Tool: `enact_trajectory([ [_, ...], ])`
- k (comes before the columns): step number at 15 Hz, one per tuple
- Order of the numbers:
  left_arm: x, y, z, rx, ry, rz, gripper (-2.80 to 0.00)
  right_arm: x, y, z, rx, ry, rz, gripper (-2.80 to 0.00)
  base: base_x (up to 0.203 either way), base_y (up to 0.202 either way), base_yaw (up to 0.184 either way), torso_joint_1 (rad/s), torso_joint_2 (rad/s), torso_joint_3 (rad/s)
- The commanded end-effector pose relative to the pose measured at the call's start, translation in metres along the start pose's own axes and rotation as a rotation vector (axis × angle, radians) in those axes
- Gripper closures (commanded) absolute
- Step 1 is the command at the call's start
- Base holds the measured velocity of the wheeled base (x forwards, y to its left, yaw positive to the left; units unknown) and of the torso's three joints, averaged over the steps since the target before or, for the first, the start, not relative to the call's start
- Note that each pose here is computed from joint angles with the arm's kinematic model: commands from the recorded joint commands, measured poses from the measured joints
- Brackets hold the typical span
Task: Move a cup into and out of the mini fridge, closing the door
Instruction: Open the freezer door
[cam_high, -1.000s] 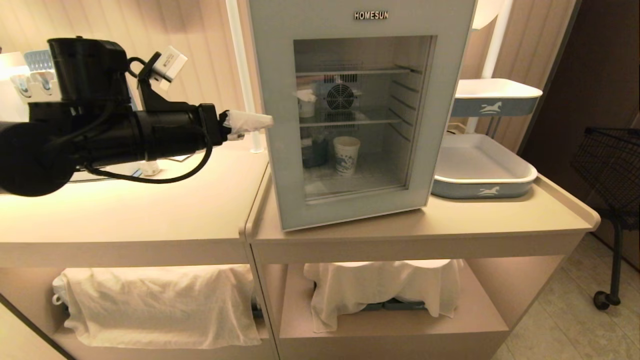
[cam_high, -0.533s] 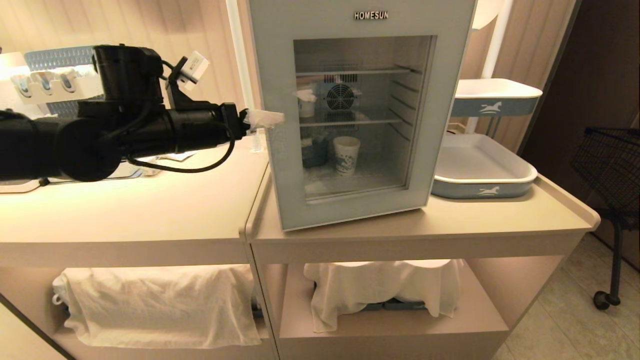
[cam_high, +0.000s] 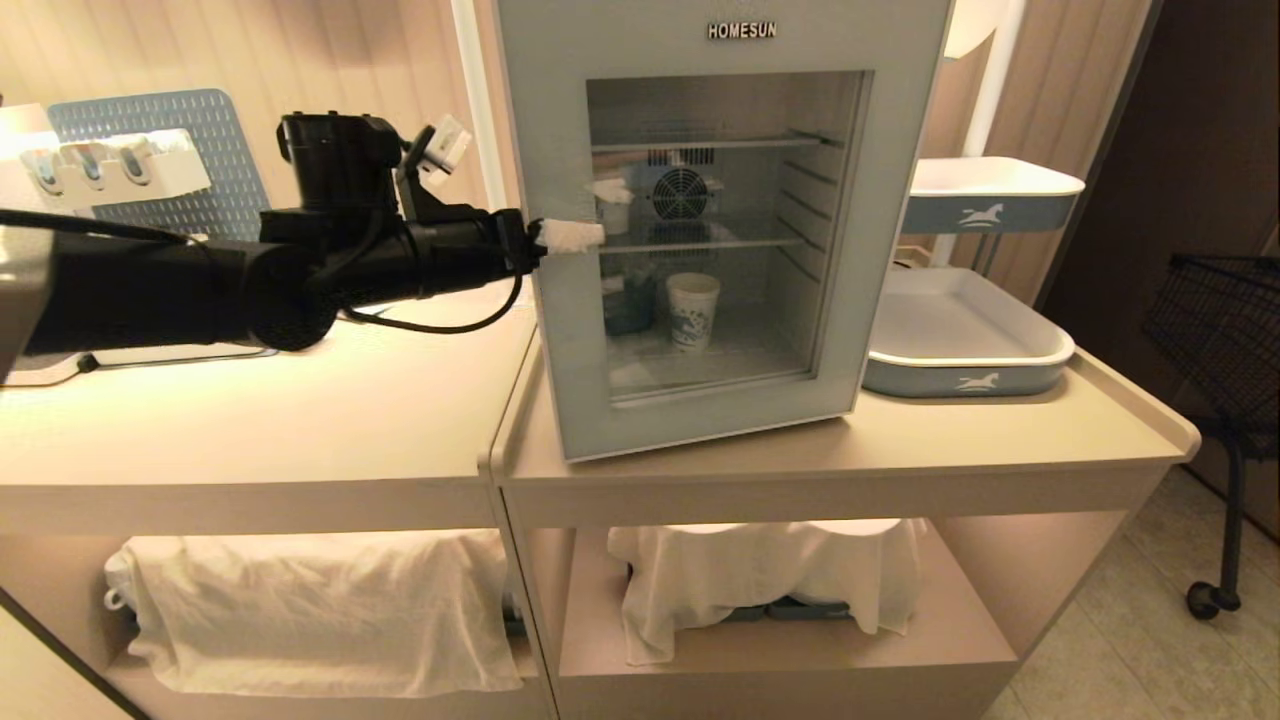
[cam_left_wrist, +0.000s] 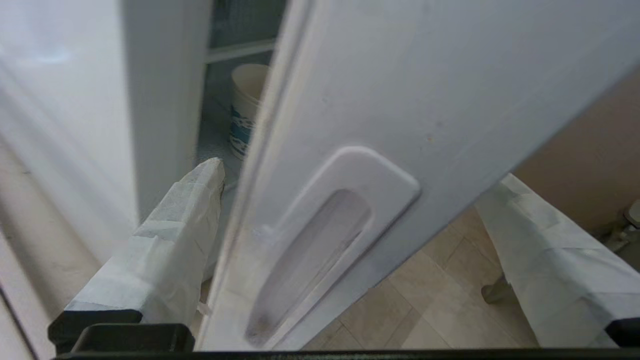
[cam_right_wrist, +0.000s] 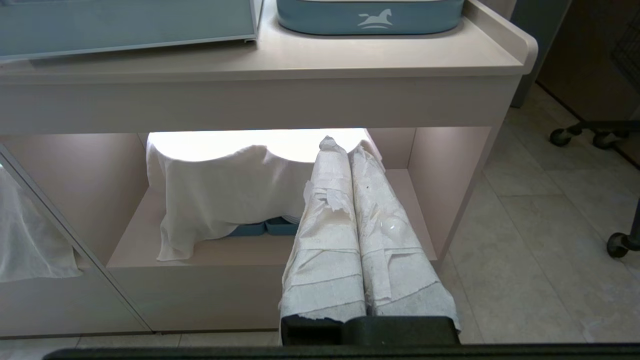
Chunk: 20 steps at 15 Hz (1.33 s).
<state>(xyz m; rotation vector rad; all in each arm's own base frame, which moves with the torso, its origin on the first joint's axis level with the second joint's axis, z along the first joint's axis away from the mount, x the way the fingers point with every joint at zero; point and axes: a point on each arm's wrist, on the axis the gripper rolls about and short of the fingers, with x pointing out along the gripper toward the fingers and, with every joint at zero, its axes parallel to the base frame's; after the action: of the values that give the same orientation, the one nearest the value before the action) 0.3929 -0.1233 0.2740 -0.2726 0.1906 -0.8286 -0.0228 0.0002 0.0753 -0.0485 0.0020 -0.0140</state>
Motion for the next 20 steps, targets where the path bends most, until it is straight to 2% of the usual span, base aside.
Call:
enact_trajectory([
  [1, 0.007, -0.004, -0.006, -0.006, 0.013, -0.012, -2.8, 0.001, 0.0, -0.005, -0.001, 0.02, 0.001, 0.0, 0.0, 0.0, 0.0, 0.0, 0.0, 0.0],
  [5, -0.003, -0.017, 0.002, 0.0, 0.004, -0.02, -2.8, 0.001, 0.0, -0.005, -0.001, 0.02, 0.001, 0.0, 0.0, 0.0, 0.0, 0.0, 0.0, 0.0],
  [10, -0.033, -0.037, 0.008, -0.007, -0.001, -0.024, -2.8, 0.001, 0.0, -0.005, -0.001, 0.02, 0.001, 0.0, 0.0, 0.0, 0.0, 0.0, 0.0, 0.0],
  [16, -0.081, -0.067, 0.001, -0.021, 0.013, -0.024, -2.8, 0.001, 0.0, -0.005, -0.001, 0.02, 0.001, 0.0, 0.0, 0.0, 0.0, 0.0, 0.0, 0.0],
  [17, -0.089, -0.073, 0.001, -0.029, 0.009, -0.026, -2.8, 0.001, 0.0, -0.005, -0.001, 0.02, 0.0, 0.0, 0.0, 0.0, 0.0, 0.0, 0.0, 0.0],
  [20, -0.104, -0.091, 0.007, -0.105, -0.017, -0.053, -2.8, 0.001, 0.0, -0.005, -0.001, 0.02, 0.001, 0.0, 0.0, 0.0, 0.0, 0.0, 0.0, 0.0],
])
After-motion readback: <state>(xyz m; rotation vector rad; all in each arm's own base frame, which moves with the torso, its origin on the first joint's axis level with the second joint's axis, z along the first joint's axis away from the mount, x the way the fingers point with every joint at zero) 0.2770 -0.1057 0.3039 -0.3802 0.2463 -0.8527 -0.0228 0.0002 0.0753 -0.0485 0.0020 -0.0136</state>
